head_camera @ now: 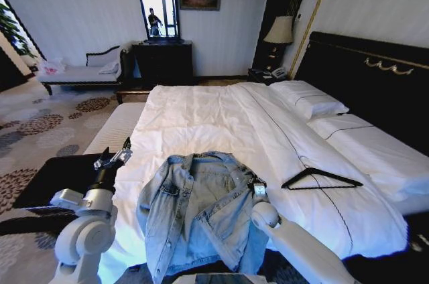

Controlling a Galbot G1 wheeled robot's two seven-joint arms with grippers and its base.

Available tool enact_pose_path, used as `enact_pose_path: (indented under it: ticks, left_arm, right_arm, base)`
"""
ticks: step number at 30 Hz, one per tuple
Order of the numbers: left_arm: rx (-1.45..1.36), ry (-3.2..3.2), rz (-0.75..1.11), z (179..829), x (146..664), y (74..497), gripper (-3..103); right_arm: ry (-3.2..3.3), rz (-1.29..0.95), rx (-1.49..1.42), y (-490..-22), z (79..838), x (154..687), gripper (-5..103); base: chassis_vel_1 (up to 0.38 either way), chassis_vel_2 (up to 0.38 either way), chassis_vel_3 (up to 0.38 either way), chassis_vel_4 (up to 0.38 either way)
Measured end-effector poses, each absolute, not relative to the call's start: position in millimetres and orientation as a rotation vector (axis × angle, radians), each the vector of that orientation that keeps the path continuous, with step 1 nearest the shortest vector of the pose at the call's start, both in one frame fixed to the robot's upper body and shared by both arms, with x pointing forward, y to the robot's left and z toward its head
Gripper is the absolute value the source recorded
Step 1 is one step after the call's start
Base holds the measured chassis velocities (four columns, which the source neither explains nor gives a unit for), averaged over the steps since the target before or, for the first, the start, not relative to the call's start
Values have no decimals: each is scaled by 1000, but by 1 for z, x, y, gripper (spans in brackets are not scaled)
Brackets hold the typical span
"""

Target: Pick up the clothes from the bed and hang them on the clothes hanger.

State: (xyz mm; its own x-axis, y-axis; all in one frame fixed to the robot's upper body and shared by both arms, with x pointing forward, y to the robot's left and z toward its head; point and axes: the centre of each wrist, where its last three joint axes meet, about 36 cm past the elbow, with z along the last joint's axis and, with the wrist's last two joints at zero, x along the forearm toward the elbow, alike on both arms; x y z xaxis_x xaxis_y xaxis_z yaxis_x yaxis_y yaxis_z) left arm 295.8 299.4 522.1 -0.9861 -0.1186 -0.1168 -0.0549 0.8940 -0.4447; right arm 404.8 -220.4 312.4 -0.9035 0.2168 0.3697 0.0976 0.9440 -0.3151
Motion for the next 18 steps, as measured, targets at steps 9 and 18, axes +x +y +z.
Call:
enact_pose_path:
  ticks: [9, 18]
  left_arm:
    - [-124, 2966, -721, 513, 297, 293, 100]
    - [-34, 3103, -767, 482, 309, 277, 100]
  right_arm:
    - [-2751, 366, -142, -206, 326, 377, 22]
    - [-2706, 335, -172, -234, 342, 319, 61]
  base:
    - [0, 0, 0, 0]
    - [0, 0, 0, 0]
